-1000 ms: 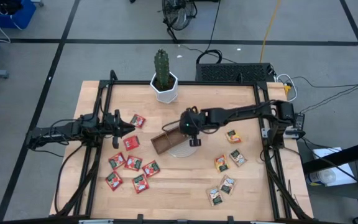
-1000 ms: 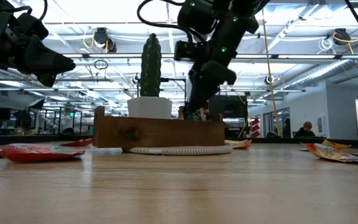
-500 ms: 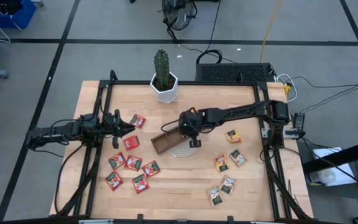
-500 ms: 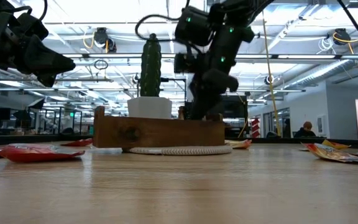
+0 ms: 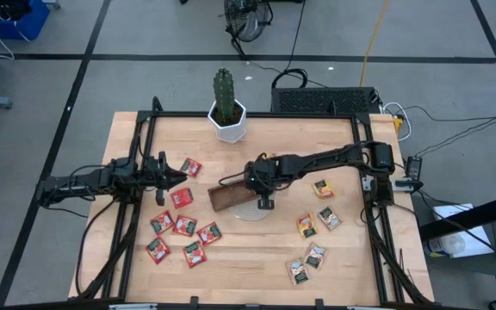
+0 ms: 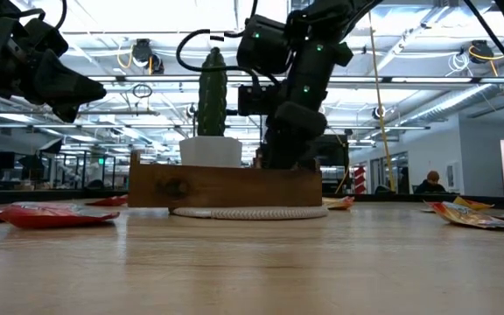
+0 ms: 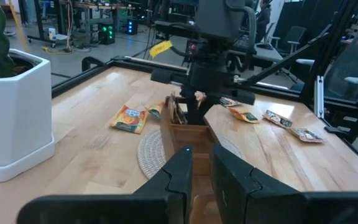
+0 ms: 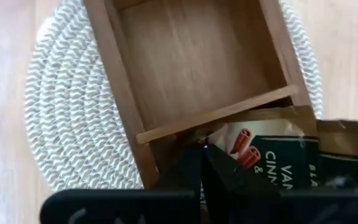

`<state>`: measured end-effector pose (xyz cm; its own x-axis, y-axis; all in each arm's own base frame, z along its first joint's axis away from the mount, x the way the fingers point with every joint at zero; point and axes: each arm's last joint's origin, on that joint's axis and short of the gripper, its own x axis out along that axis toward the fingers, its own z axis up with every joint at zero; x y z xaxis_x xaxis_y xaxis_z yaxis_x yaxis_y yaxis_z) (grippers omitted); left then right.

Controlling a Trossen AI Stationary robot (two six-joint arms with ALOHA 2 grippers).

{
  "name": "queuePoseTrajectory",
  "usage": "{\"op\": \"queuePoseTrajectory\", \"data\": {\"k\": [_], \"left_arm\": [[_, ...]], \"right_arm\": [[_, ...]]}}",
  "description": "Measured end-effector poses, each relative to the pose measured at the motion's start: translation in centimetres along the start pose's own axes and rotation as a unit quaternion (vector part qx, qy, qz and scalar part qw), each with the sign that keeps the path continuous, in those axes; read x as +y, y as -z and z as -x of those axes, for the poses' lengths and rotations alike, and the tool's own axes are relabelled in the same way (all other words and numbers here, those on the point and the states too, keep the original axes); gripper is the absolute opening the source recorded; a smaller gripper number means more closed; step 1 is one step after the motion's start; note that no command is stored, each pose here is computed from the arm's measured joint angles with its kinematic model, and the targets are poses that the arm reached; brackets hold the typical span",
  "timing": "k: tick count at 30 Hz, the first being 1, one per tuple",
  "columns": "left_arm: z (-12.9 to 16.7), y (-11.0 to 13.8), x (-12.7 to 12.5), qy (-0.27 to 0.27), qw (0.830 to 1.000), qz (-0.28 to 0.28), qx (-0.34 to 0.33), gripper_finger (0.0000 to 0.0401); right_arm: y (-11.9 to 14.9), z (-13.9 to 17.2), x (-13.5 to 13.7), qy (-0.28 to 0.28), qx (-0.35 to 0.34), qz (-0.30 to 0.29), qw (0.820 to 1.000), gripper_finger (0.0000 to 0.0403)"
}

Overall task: Pick & Place Tea
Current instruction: Put the brown tea bag into the right section of the wooden organizer

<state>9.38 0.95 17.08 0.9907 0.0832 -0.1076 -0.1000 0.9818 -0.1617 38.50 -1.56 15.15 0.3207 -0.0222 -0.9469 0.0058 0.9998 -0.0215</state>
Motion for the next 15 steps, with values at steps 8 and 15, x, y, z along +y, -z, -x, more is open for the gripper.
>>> {"op": "queuePoseTrajectory", "data": {"k": [8,15], "left_arm": [[0.0,0.0,0.0,0.0,1.0,0.0,0.0,0.0058],[0.0,0.0,0.0,0.0,1.0,0.0,0.0,0.0058]], "right_arm": [[-0.1,0.3,2.3,0.094,-0.016,-0.046,0.994,0.0],[-0.2,0.4,3.5,0.175,-0.032,-0.025,0.984,0.0]]}}
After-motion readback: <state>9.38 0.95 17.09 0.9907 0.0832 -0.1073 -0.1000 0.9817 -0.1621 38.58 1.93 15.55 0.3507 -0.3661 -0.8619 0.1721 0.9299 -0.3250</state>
